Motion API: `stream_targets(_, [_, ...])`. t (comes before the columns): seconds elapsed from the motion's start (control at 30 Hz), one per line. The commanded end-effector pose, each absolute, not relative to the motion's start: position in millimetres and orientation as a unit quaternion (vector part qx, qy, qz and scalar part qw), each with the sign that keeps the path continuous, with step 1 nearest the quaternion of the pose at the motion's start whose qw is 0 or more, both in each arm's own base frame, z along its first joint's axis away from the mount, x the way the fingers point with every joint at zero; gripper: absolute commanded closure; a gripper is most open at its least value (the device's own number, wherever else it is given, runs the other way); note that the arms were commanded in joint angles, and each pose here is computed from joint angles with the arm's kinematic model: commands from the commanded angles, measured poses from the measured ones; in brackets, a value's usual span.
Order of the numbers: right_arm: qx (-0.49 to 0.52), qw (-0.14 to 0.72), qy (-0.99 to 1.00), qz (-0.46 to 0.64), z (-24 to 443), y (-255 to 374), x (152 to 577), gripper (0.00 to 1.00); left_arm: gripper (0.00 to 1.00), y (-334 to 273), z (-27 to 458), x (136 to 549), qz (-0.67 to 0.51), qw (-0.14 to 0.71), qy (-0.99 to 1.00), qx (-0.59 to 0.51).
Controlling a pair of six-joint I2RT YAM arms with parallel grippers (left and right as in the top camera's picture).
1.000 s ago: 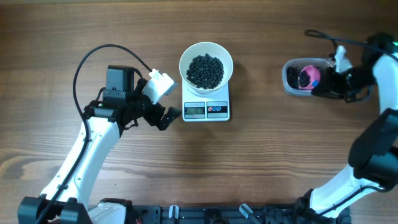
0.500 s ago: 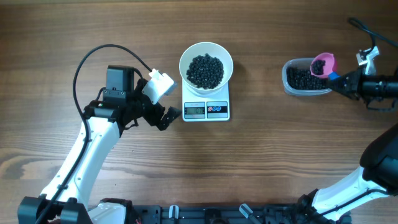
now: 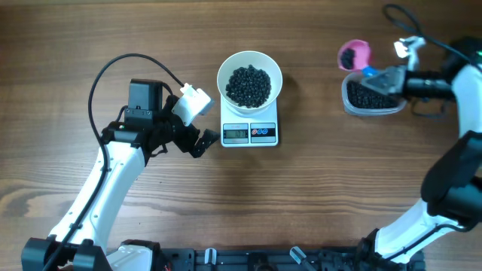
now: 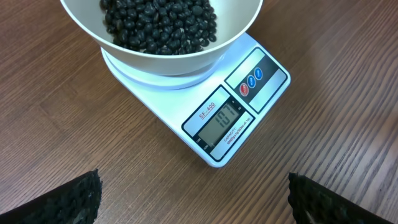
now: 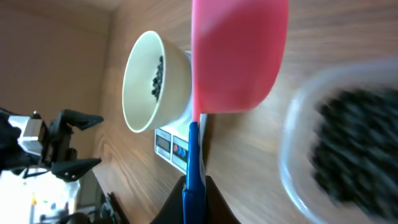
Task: Scoop item into bowl and weigh 150g on scale
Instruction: 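Carry the filled scoop over the white bowl and tip beans in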
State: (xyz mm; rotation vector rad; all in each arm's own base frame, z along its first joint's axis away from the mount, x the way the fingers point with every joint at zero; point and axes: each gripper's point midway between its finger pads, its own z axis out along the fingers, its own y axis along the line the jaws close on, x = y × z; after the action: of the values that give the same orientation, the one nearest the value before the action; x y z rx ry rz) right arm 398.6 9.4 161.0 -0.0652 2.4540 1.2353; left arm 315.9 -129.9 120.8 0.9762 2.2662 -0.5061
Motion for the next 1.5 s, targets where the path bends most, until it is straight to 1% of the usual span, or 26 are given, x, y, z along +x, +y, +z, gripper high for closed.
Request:
stream_targets(0.0, [-0.033, 0.169, 0.859, 0.483, 163.5, 57.8, 407.1, 0.96, 0.00, -130.3, 119.9, 314.4, -0.196, 0.306, 0.855, 0.370])
stream_targets(0.2, [-0.104, 0.158, 0.852, 0.489, 185.3, 132.7, 415.3, 0.96, 0.00, -130.2, 119.8, 314.4, -0.196, 0.306, 0.855, 0.370])
stream_targets(0.37, [-0.158, 0.167, 0.883, 0.408, 194.3, 176.6, 421.8, 0.96, 0.00, -130.2, 119.8, 314.4, -0.196, 0.306, 0.855, 0.370])
stream_targets(0.53, [-0.199, 0.179, 0.926, 0.265, 178.6, 189.3, 424.5, 0.96, 0.00, -130.2, 119.8, 314.4, -0.196, 0.306, 0.855, 0.370])
stream_targets(0.57, [-0.211, 0.182, 0.935, 0.218, 172.8, 191.6, 424.0, 0.96, 0.00, -130.2, 119.9, 314.5, -0.196, 0.306, 0.855, 0.370])
stream_targets(0.8, [-0.257, 0.194, 0.943, 0.080, 160.8, 191.2, 422.7, 0.96, 0.00, -130.2, 119.8, 314.4, -0.196, 0.306, 0.855, 0.370])
stream_targets(0.97, [-0.306, 0.210, 0.928, -0.019, 161.6, 196.8, 421.0, 0.96, 0.00, -130.3, 119.9, 314.4, -0.196, 0.306, 0.855, 0.370])
stream_targets(1.07, [-0.329, 0.220, 0.917, -0.055, 164.4, 201.0, 421.7, 0.96, 0.00, -130.2, 119.8, 314.4, -0.196, 0.306, 0.855, 0.370])
stream_targets(1.37, [-0.337, 0.228, 0.911, -0.059, 166.2, 204.1, 424.1, 0.96, 0.00, -130.3, 119.9, 314.4, -0.196, 0.306, 0.855, 0.370])
stream_targets(1.47, [-0.335, 0.232, 0.912, -0.035, 166.6, 211.3, 424.1, 0.96, 0.00, -130.2, 119.8, 314.4, -0.196, 0.306, 0.855, 0.370])
